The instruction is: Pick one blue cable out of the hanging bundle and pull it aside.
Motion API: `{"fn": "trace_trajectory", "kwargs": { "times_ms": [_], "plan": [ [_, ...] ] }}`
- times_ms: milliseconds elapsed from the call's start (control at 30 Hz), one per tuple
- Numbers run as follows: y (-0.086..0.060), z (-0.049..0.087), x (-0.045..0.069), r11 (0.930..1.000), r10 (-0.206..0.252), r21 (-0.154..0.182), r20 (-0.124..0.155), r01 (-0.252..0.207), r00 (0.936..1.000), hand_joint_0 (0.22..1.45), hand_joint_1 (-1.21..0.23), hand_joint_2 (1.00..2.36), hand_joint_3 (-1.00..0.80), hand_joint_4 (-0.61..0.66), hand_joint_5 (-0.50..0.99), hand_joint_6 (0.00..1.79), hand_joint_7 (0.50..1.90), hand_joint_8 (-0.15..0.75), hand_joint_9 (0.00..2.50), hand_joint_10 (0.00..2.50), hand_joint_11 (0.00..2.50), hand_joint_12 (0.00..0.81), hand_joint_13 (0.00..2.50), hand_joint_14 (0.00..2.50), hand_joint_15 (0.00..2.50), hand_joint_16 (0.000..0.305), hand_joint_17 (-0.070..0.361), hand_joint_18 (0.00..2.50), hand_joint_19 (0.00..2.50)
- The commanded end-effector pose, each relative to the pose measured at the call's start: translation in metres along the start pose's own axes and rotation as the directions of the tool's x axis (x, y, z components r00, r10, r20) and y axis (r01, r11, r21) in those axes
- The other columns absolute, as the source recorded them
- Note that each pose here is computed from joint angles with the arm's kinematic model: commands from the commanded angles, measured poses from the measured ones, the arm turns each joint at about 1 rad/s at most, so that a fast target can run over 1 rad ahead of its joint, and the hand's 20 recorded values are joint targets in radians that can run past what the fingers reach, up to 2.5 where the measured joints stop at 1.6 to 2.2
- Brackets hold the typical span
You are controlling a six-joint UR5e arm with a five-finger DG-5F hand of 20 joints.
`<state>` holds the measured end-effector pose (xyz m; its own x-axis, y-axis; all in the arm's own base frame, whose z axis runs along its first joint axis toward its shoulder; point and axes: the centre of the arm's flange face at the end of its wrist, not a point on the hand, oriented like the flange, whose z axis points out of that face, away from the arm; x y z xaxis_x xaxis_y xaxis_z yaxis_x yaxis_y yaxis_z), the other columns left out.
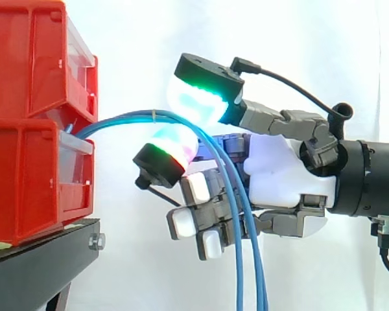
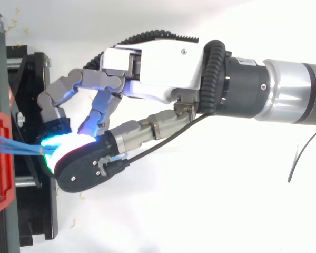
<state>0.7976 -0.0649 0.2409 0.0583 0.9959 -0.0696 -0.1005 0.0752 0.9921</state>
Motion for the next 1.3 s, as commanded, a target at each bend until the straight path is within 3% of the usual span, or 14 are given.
{"fn": "trace_trajectory", "kwargs": {
  "times_ms": [0, 133, 333, 467, 567, 667, 767, 867, 1000, 1267],
  "plan": [
    [0.002, -0.0002, -0.0014, 1.0, -0.002, -0.001, 0.002, 0.002, 1.0, 0.54, -0.69, 1.02, -0.09, 0.16, -0.13, 0.9, 1.2, 0.382, 1.11, 0.01, 0.5, 0.391, 1.01, 0.02, 0.51, 0.055, 0.124, 1.04, 0.54],
    [0.0006, -0.0004, -0.0021, 1.0, -0.003, 0.001, -0.001, 0.003, 1.0, 0.58, -0.76, 1.02, -0.12, 0.16, -0.15, 0.91, 1.18, 0.359, 1.05, 0.01, 0.53, 0.369, 0.97, 0.02, 0.51, 0.05, 0.113, 0.97, 0.53],
    [0.0003, -0.0008, -0.0032, 1.0, -0.004, 0.003, -0.012, 0.004, 0.9999, 0.74, -0.87, 1.0, -0.48, 0.08, -0.17, 0.89, 1.35, 0.335, 0.99, 0.02, 0.53, 0.349, 0.92, 0.02, 0.47, 0.047, 0.106, 0.92, 0.45],
    [0.0001, -0.0009, -0.0032, 1.0, -0.004, 0.005, -0.012, 0.004, 0.9999, 0.78, -0.88, 1.0, -0.5, 0.0, -0.17, 0.89, 1.41, 0.338, 1.0, 0.01, 0.51, 0.339, 0.91, 0.02, 0.46, 0.047, 0.105, 0.92, 0.42],
    [0.0013, -0.0009, -0.0033, 1.0, -0.004, 0.003, -0.012, 0.004, 0.9999, 0.8, -0.9, 1.0, -0.5, 0.01, -0.16, 0.89, 1.68, 0.326, 1.03, 0.02, 0.53, 0.324, 0.94, 0.02, 0.45, 0.045, 0.102, 0.93, 0.42],
    [0.0002, -0.0021, -0.0026, 0.9999, -0.004, 0.015, -0.021, 0.004, 0.9998, 0.8, -0.9, 1.0, -0.5, -0.01, -0.15, 0.9, 1.73, 0.318, 1.07, 0.02, 0.53, 0.318, 0.96, 0.02, 0.46, 0.044, 0.1, 0.93, 0.42],
    [-0.0033, -0.0047, -0.0013, 0.9992, -0.008, 0.039, -0.037, 0.01, 0.9993, 0.8, -0.9, 1.0, -0.5, -0.08, -0.14, 0.91, 1.73, 0.299, 1.09, 0.02, 0.53, 0.312, 0.97, 0.02, 0.46, 0.043, 0.098, 0.93, 0.42],
    [-0.0034, -0.0048, -0.0015, 0.9991, -0.011, 0.041, -0.036, 0.013, 0.9993, 0.77, -0.92, 1.0, -0.5, -0.16, -0.13, 0.93, 1.62, 0.261, 1.1, 0.02, 0.53, 0.302, 0.98, 0.02, 0.47, 0.042, 0.094, 0.93, 0.43],
    [-0.0023, -0.0049, -0.0028, 0.9992, -0.004, 0.04, -0.034, 0.005, 0.9994, 0.66, -0.99, 1.0, -0.5, -0.13, -0.1, 0.92, 1.4, 0.25, 1.11, 0.02, 0.51, 0.3, 0.99, 0.02, 0.49, 0.04, 0.091, 0.93, 0.45],
    [-0.0008, -0.0058, -0.0039, 0.999, -0.003, 0.046, -0.038, 0.005, 0.9993, 0.55, -1.0, 1.0, -0.5, -0.15, -0.08, 0.9, 1.35, 0.248, 1.16, 0.01, 0.5, 0.293, 1.02, 0.02, 0.51, 0.041, 0.093, 0.94, 0.46]
  ]
}}
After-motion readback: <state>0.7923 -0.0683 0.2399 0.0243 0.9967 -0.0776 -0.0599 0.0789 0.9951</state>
